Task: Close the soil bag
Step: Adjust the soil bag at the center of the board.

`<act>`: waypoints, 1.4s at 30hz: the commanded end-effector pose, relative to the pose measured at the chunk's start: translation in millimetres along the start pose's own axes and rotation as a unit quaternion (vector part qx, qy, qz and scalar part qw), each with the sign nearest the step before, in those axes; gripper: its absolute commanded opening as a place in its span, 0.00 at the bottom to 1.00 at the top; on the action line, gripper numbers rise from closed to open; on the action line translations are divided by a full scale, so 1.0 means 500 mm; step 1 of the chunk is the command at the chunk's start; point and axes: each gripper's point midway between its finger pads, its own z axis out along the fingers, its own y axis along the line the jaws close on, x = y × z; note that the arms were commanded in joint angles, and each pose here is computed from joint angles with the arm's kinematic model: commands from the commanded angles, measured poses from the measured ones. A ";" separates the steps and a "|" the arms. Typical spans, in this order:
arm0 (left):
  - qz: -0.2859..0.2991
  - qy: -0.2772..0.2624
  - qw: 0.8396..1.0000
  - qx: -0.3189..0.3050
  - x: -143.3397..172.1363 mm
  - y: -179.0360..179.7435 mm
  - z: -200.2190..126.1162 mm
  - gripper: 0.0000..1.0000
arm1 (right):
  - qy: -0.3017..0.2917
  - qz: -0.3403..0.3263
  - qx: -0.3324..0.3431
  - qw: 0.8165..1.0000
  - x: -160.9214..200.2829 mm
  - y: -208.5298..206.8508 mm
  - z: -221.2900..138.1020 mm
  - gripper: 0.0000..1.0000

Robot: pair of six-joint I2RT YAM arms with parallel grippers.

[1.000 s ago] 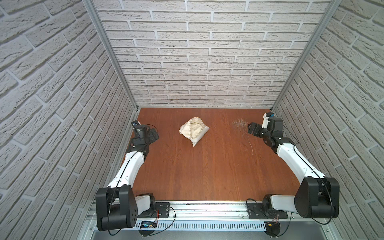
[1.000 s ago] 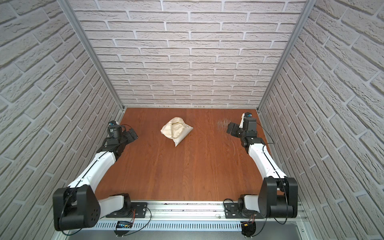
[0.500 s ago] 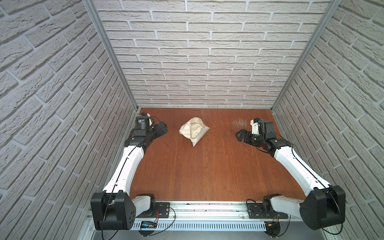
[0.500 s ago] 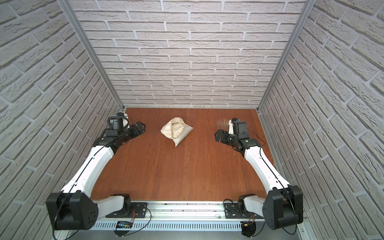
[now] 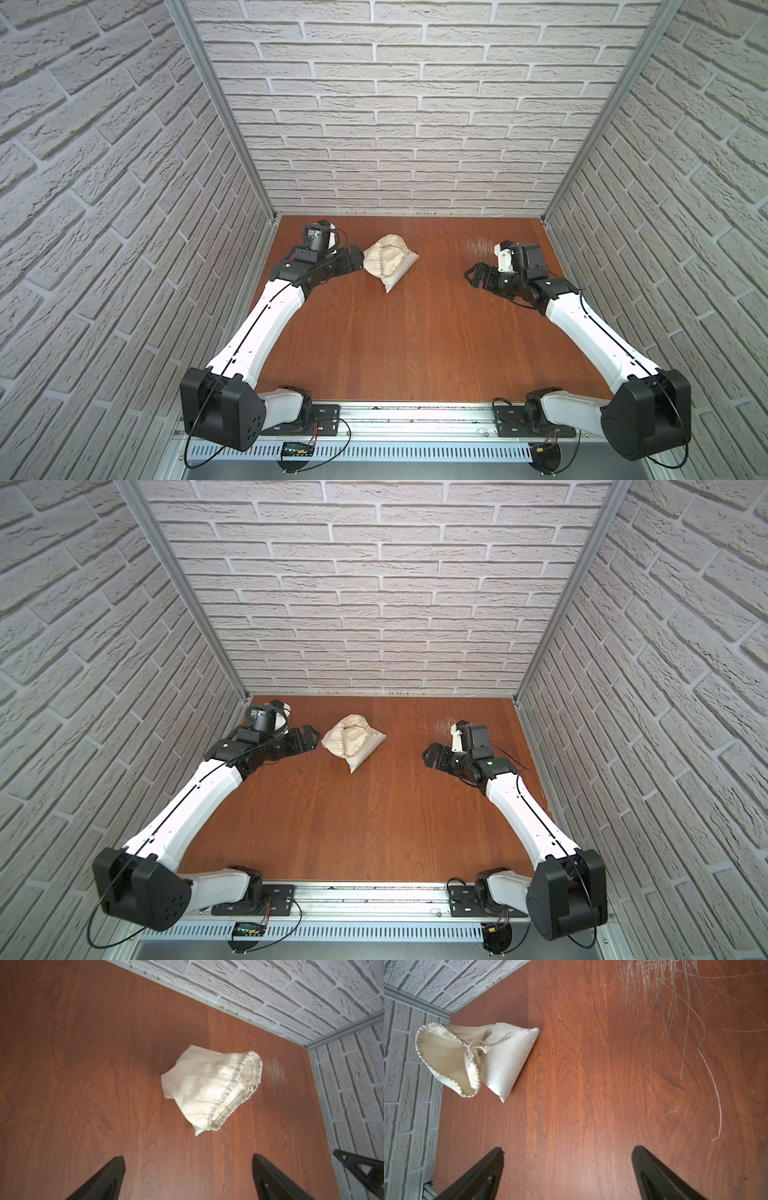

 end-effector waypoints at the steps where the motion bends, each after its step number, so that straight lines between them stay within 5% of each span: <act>1: 0.028 0.009 1.000 -0.003 0.012 -0.040 0.000 0.98 | 0.004 0.003 -0.015 1.000 0.018 0.016 -0.015 0.99; 9: 0.035 0.036 0.998 -0.049 0.041 -0.069 0.032 0.98 | 0.006 0.004 -0.017 1.000 0.051 0.006 -0.021 0.97; 17: -0.030 0.055 0.992 -0.112 0.042 -0.047 0.075 0.98 | 0.004 0.017 -0.014 1.000 0.069 -0.004 -0.010 0.96; 42: 0.048 0.056 0.974 -0.216 -0.004 -0.068 0.225 0.94 | 0.042 0.003 -0.006 0.999 0.100 -0.025 0.054 0.95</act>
